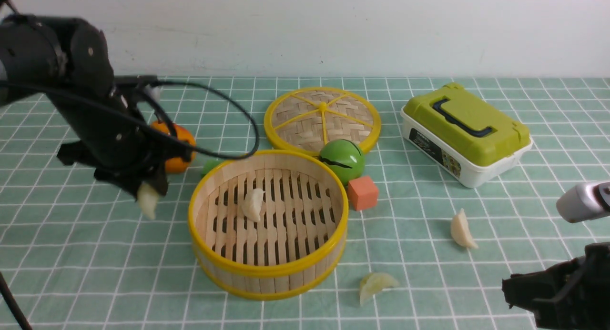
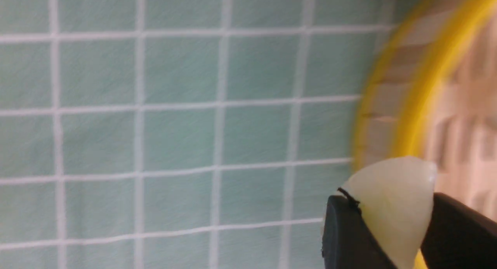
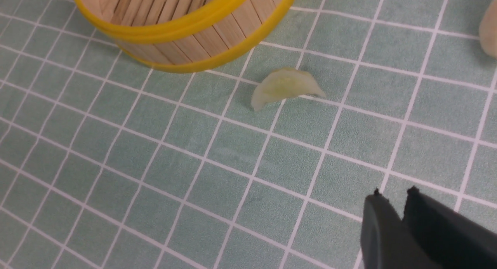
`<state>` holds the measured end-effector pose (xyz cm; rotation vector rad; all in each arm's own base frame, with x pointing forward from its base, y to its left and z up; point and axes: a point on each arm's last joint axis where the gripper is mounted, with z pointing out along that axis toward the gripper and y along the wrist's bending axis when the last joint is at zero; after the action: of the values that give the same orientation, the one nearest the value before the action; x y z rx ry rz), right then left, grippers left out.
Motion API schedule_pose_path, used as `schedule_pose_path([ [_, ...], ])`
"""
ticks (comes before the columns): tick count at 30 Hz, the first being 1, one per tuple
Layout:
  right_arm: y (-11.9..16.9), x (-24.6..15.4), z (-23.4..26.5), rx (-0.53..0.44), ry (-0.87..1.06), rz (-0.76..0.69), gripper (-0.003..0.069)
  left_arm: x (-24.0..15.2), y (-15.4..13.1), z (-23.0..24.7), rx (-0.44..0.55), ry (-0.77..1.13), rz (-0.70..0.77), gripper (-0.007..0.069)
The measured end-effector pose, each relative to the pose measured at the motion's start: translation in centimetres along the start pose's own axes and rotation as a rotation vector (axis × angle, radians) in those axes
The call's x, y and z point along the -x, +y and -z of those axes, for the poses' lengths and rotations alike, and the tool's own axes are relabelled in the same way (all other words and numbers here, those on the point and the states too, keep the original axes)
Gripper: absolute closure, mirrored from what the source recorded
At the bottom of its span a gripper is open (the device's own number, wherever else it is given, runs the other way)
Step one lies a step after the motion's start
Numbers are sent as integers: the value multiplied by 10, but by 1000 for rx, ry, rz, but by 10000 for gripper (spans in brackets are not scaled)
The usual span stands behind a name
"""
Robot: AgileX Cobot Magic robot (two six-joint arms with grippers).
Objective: Put the dumplings into the steamer on the table with the blue tablecloth.
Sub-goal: 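Place the dumpling into the bamboo steamer basket with the left gripper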
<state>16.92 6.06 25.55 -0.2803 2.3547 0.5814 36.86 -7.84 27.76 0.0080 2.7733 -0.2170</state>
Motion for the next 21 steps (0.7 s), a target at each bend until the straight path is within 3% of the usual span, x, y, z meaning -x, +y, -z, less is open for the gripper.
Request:
schedule_pose_path([
  [5, 0, 0, 0, -1, -3, -1, 564, 4, -63, 6, -184, -113, -36, 387],
  [9, 0, 0, 0, -1, -3, -1, 564, -3, -111, -29, -239, -155, -66, 387],
  [16, 0, 0, 0, -1, -3, -1, 564, -9, -126, -89, -159, -144, -47, 387],
  [21, 0, 0, 0, -1, -3, -1, 564, -8, -129, -94, -150, -161, -57, 387],
])
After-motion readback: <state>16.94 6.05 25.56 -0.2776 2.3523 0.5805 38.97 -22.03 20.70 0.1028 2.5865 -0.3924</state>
